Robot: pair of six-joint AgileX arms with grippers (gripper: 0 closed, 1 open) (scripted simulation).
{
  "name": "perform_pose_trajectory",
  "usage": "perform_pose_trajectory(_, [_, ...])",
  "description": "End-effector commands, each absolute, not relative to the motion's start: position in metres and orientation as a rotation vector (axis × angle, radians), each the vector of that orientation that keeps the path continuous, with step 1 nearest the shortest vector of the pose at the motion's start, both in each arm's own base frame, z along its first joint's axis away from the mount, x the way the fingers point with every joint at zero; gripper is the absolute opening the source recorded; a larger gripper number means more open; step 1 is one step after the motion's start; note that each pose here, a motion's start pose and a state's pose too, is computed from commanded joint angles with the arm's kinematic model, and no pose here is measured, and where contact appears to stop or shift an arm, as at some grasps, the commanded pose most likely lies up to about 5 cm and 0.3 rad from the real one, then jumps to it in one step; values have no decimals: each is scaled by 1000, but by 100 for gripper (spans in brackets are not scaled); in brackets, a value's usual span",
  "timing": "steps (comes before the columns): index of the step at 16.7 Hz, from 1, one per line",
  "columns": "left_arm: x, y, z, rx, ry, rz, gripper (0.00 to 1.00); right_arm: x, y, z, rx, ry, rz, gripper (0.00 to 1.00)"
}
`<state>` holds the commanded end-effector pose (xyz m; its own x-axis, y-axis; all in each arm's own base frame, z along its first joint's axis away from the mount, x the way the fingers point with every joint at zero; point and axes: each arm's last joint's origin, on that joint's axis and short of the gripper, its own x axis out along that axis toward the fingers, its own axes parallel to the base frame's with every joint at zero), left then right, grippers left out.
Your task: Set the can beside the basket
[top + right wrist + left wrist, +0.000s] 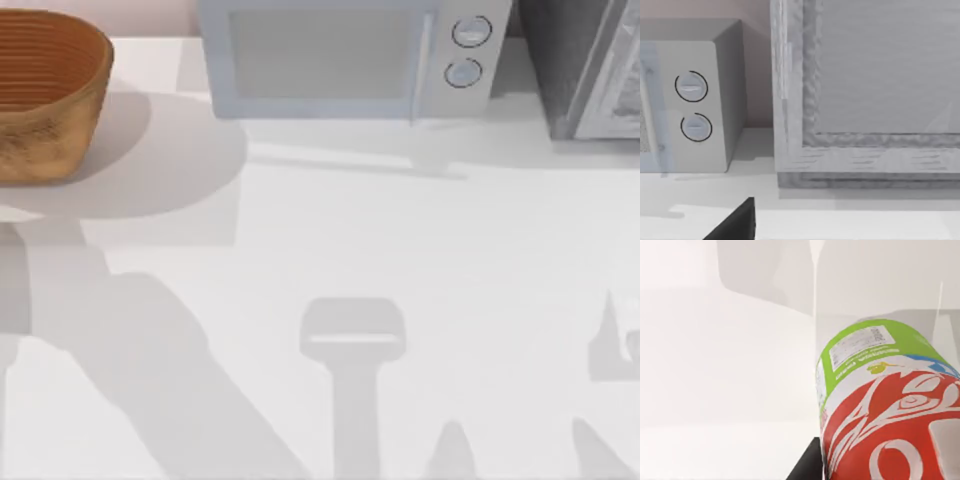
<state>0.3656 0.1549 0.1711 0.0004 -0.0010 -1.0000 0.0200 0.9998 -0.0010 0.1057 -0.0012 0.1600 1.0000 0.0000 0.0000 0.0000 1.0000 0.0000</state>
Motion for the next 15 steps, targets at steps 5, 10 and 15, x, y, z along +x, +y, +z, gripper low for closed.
perform_pose_trajectory(5, [366, 155, 171, 15, 1570, -16, 100, 106, -1, 160, 0, 0, 0, 100])
perform_pose_trajectory(10, [366, 155, 171, 15, 1570, -16, 100, 106, -1, 160, 0, 0, 0, 100])
perform_pose_trajectory(15, [366, 155, 177, 15, 1565, -14, 100, 106, -1, 160, 0, 0, 0, 100])
